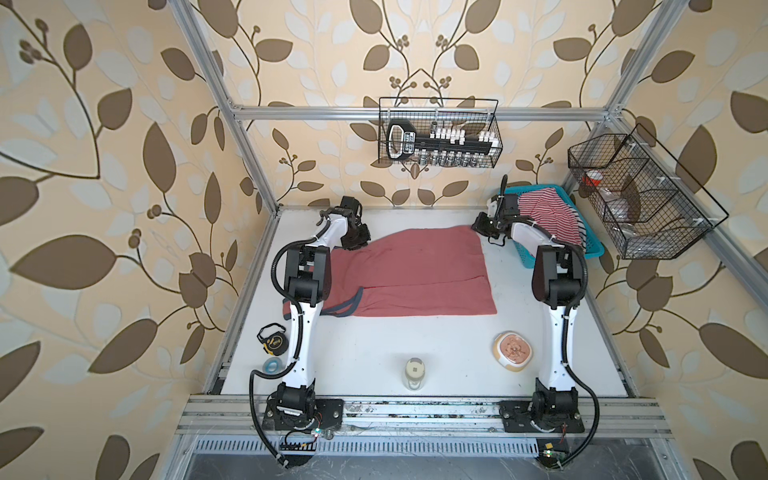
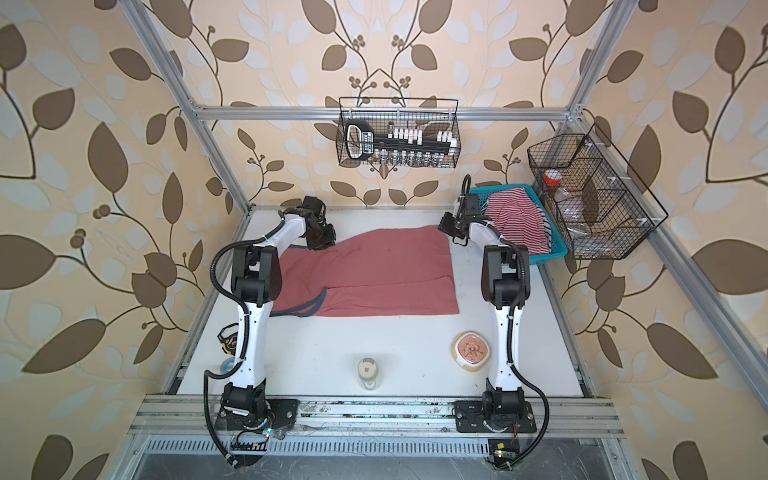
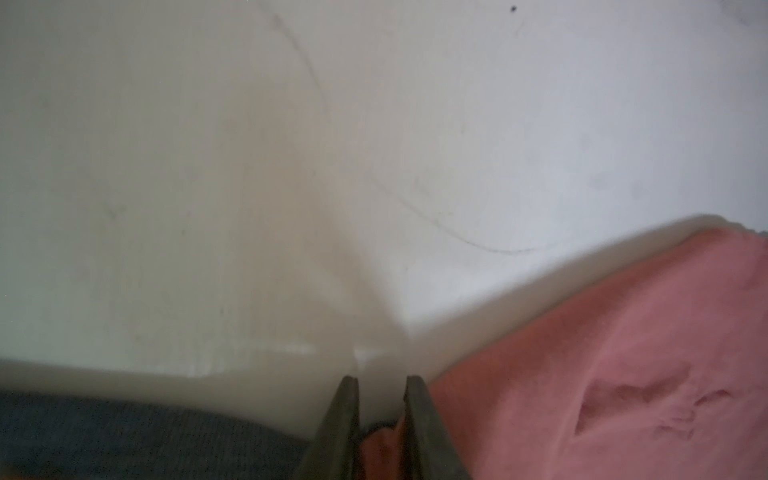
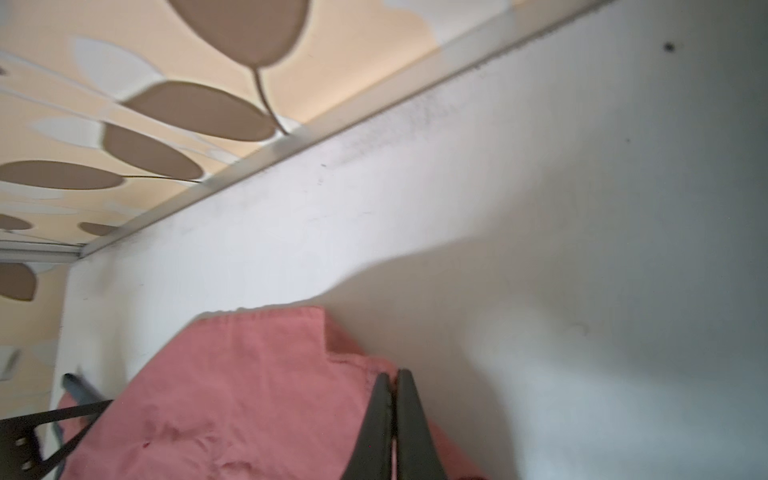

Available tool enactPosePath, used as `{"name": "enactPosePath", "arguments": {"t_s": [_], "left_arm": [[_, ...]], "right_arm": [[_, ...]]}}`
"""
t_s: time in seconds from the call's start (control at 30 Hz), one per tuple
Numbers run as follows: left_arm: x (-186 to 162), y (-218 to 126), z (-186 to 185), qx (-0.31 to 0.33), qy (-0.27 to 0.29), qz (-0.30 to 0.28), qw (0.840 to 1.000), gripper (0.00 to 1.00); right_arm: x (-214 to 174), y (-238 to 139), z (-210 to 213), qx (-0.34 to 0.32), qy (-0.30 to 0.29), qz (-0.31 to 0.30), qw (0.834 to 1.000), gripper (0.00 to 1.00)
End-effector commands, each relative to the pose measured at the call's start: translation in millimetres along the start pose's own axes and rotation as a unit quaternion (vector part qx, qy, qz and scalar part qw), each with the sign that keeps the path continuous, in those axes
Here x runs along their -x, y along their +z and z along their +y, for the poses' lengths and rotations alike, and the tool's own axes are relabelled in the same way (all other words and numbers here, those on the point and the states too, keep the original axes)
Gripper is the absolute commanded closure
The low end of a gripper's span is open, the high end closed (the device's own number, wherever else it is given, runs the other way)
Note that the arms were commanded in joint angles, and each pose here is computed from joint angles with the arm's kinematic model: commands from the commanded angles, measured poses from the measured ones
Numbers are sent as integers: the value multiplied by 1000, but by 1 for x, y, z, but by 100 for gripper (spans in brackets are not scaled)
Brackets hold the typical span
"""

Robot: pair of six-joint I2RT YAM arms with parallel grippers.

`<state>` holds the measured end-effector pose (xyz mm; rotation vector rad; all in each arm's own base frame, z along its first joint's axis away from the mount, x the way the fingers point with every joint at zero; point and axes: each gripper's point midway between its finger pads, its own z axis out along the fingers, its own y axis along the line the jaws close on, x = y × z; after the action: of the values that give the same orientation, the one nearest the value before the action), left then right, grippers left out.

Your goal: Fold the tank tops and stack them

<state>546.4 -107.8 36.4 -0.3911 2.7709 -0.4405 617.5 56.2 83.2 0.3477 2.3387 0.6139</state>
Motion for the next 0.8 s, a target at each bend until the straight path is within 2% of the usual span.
{"name": "enactPosePath", "arguments": {"t_s": [0.0, 0.17, 0.37, 0.57, 0.77], "left_arm": [[-8, -37, -14, -19, 7, -2, 1000, 72], [-14, -60, -16, -19, 15, -7, 1000, 68], [-7, -79, -21, -20, 26, -27, 999, 60], [18, -74, -30, -22, 30, -46, 998, 56], [41, -50, -33, -19, 32, -53, 998, 55]], "right_arm": [[21, -25, 38, 79, -21, -42, 996, 100], [5, -47, 52, 109, -46, -34, 992, 100], [-31, -78, 58, 102, -106, 10, 989, 100], [-89, -101, 53, 97, -127, 93, 983, 100], [-142, -122, 37, 71, -133, 168, 974, 100]]}}
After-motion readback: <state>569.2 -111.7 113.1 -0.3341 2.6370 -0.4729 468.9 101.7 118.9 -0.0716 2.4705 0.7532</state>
